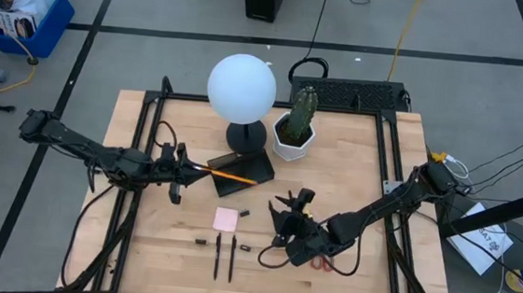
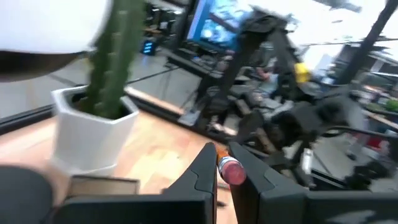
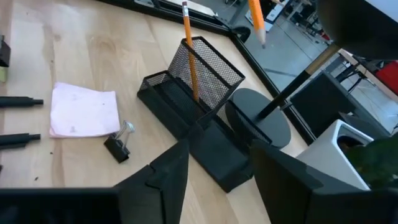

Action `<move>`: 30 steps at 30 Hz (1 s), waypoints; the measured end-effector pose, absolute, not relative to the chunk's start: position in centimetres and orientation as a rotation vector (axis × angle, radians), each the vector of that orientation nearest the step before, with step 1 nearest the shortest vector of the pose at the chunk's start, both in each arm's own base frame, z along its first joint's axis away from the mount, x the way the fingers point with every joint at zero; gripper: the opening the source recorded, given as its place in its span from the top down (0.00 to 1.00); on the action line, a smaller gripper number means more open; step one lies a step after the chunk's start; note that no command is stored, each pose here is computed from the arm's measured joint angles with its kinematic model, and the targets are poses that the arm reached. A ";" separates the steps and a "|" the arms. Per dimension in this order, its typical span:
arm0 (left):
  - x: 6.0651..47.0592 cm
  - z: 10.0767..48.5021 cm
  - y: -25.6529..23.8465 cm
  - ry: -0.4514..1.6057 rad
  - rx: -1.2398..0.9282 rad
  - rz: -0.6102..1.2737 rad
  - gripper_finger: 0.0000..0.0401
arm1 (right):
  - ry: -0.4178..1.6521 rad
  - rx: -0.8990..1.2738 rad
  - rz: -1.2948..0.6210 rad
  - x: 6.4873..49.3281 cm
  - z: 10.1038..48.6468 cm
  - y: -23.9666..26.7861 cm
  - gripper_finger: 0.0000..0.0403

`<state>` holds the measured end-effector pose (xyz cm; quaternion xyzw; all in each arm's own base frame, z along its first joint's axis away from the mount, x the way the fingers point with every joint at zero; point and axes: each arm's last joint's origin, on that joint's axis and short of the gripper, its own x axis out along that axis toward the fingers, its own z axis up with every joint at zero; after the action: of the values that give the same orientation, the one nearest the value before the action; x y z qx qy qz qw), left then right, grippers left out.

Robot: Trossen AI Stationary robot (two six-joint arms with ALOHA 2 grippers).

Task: Pick and place office supplies into organizer
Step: Put the orange pencil into the desk organizer

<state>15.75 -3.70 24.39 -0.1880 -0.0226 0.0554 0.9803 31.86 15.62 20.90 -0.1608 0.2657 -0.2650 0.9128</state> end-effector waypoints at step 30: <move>15.4 29.0 -2.1 0.371 -0.333 0.450 0.93 | 0.549 -0.313 -0.553 31.7 20.9 15.6 0.61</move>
<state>15.41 -2.11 29.01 -0.1633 0.1822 0.2210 0.9441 31.73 15.55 20.90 -0.1518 0.2667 -0.2684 0.9131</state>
